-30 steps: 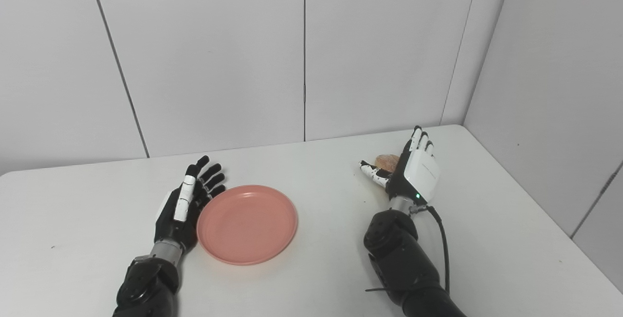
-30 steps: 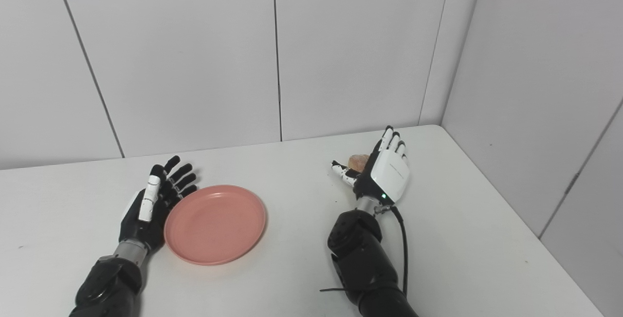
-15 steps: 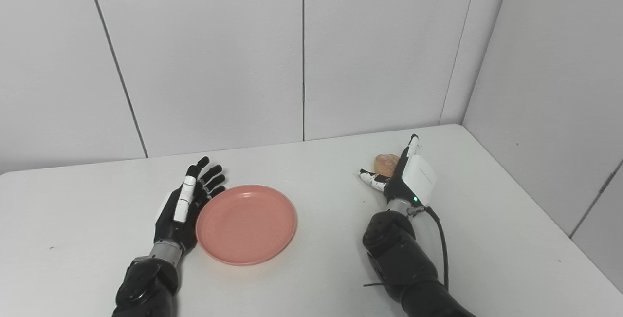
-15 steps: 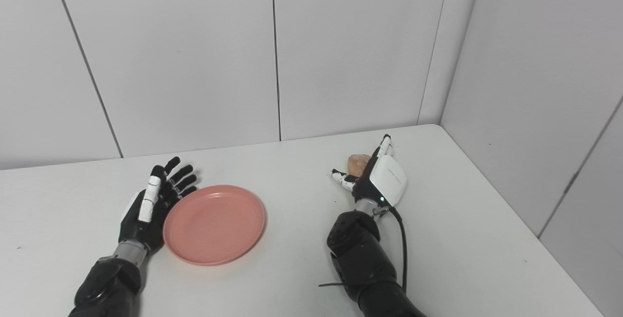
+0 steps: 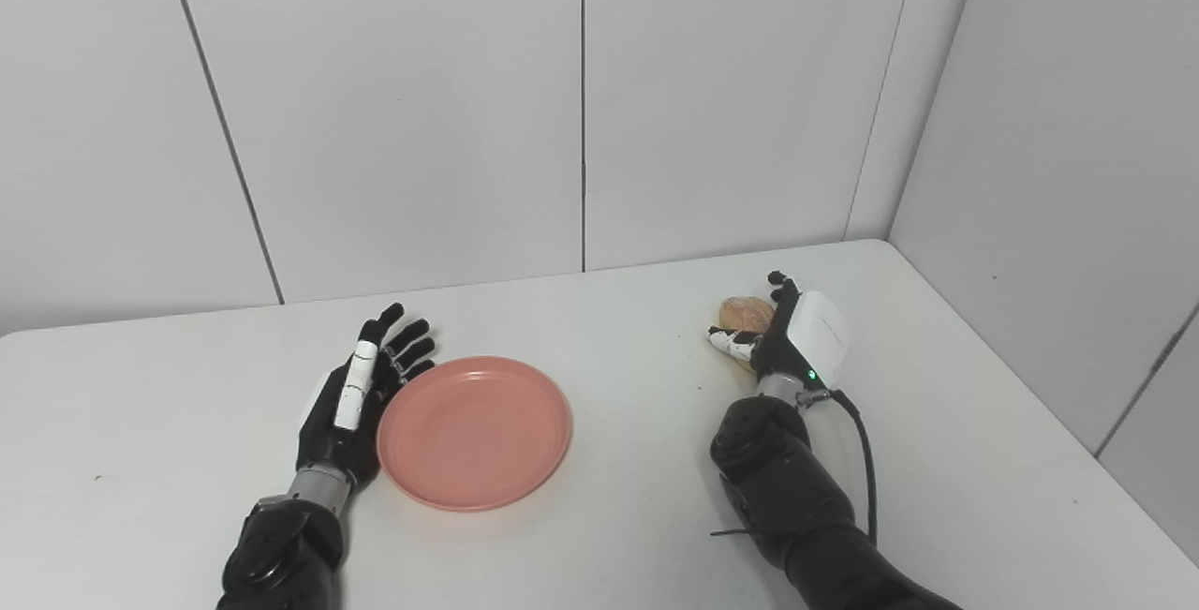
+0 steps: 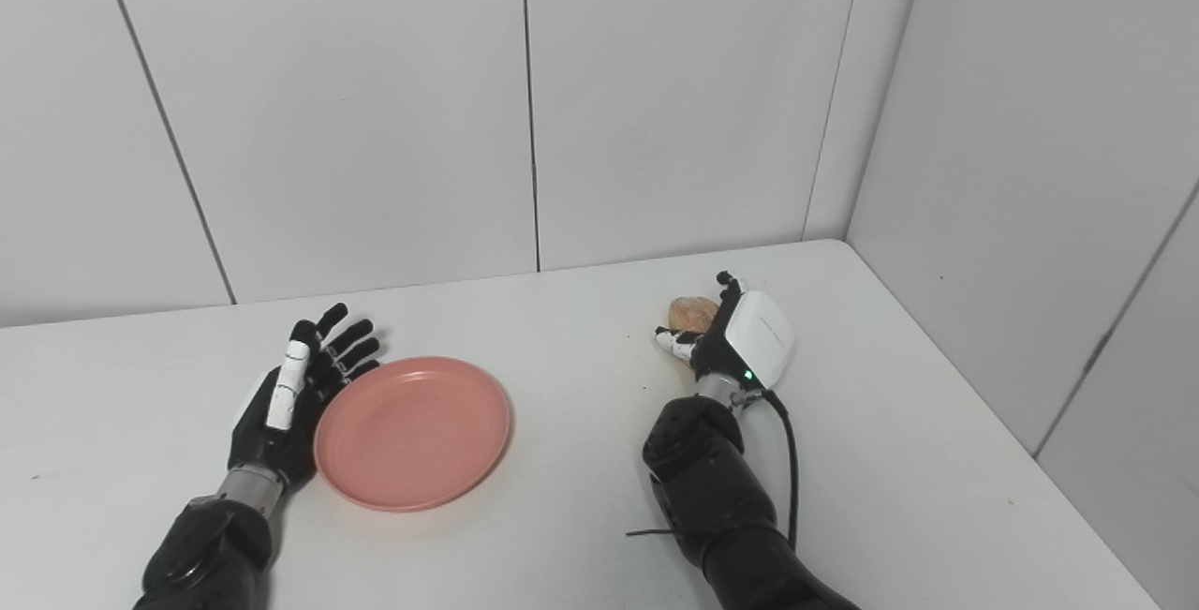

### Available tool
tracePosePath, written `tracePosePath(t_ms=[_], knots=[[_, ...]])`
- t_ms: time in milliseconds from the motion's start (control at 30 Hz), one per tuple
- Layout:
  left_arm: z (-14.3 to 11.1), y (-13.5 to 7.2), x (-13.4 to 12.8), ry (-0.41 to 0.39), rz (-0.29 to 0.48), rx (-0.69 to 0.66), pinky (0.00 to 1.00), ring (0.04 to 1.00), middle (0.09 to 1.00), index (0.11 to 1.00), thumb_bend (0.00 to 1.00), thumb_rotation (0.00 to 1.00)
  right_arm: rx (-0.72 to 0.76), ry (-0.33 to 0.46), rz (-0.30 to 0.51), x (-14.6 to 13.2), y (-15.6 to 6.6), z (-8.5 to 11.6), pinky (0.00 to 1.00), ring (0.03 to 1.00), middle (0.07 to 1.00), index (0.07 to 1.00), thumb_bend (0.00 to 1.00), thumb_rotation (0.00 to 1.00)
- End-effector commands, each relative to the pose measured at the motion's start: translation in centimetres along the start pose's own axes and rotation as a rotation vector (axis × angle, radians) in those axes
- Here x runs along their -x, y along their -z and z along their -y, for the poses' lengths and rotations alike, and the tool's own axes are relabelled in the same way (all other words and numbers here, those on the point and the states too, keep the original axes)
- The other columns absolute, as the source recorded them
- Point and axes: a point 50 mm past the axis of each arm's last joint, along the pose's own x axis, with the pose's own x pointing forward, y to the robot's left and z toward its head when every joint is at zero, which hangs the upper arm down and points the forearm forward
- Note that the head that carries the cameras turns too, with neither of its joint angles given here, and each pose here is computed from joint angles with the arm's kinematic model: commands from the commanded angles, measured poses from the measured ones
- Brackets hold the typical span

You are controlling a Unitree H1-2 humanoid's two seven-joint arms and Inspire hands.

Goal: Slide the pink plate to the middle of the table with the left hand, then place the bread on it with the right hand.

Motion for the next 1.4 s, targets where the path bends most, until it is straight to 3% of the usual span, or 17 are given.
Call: tracePosePath(t_ms=[0, 67, 133, 533, 833, 933, 1033, 1100, 1367], knots=[[0.3, 2.7, 1.6, -0.02, -0.058, 0.039, 0.86, 0.868, 0.86, 0.904, 0.88, 0.79, -0.101, 0.015, 0.072, -0.5, -2.0, 0.1, 0.41, 0.514, 0.622, 0.562, 0.66, 0.07], [0.4, 2.6, 1.6, -0.02, -0.058, 0.037, 0.85, 0.865, 0.859, 0.903, 0.88, 0.79, -0.116, 0.023, 0.081, -0.5, -1.9, 0.1, 0.33, 0.421, 0.52, 0.491, 0.56, 0.01], [0.4, 2.5, 1.6, -0.015, -0.057, 0.035, 0.85, 0.863, 0.862, 0.905, 0.88, 0.79, -0.109, 0.02, 0.086, -0.5, -1.9, 0.1, 0.27, 0.346, 0.46, 0.495, 0.54, 0.0], [0.2, 2.2, 1.5, -0.003, -0.059, 0.029, 0.86, 0.867, 0.859, 0.914, 0.86, 0.79, -0.108, -0.007, 0.066, -0.3, -1.5, -0.1, 0.29, 0.354, 0.462, 0.487, 0.53, 0.0], [0.5, 2.1, 1.4, -0.009, -0.057, 0.035, 0.86, 0.859, 0.857, 0.91, 0.87, 0.79, -0.118, -0.006, 0.139, -0.2, -2.8, 0.6, 0.32, 0.392, 0.476, 0.481, 0.53, 0.0], [0.6, 2.1, 1.4, -0.002, -0.055, 0.026, 0.86, 0.864, 0.863, 0.923, 0.86, 0.81, -0.112, -0.052, 0.22, -0.2, -3.8, 0.9, 0.39, 0.469, 0.508, 0.462, 0.53, 0.0], [0.7, 2.0, 1.4, -0.006, -0.056, 0.026, 0.86, 0.863, 0.863, 0.921, 0.87, 0.8, -0.142, -0.232, 0.404, -0.2, -4.9, 1.6, 0.37, 0.434, 0.489, 0.478, 0.53, 0.0], [0.7, 2.1, 1.3, -0.008, -0.057, 0.023, 0.85, 0.857, 0.855, 0.914, 0.87, 0.81, -0.148, -0.31, 0.48, -0.1, -5.6, 2.0, 0.36, 0.413, 0.472, 0.493, 0.53, 0.0], [0.8, 2.1, 1.3, -0.008, -0.061, 0.024, 0.85, 0.852, 0.842, 0.911, 0.86, 0.8, -0.242, -0.494, 0.654, 0.4, -8.0, 3.5, 0.37, 0.422, 0.464, 0.495, 0.53, 0.0]])
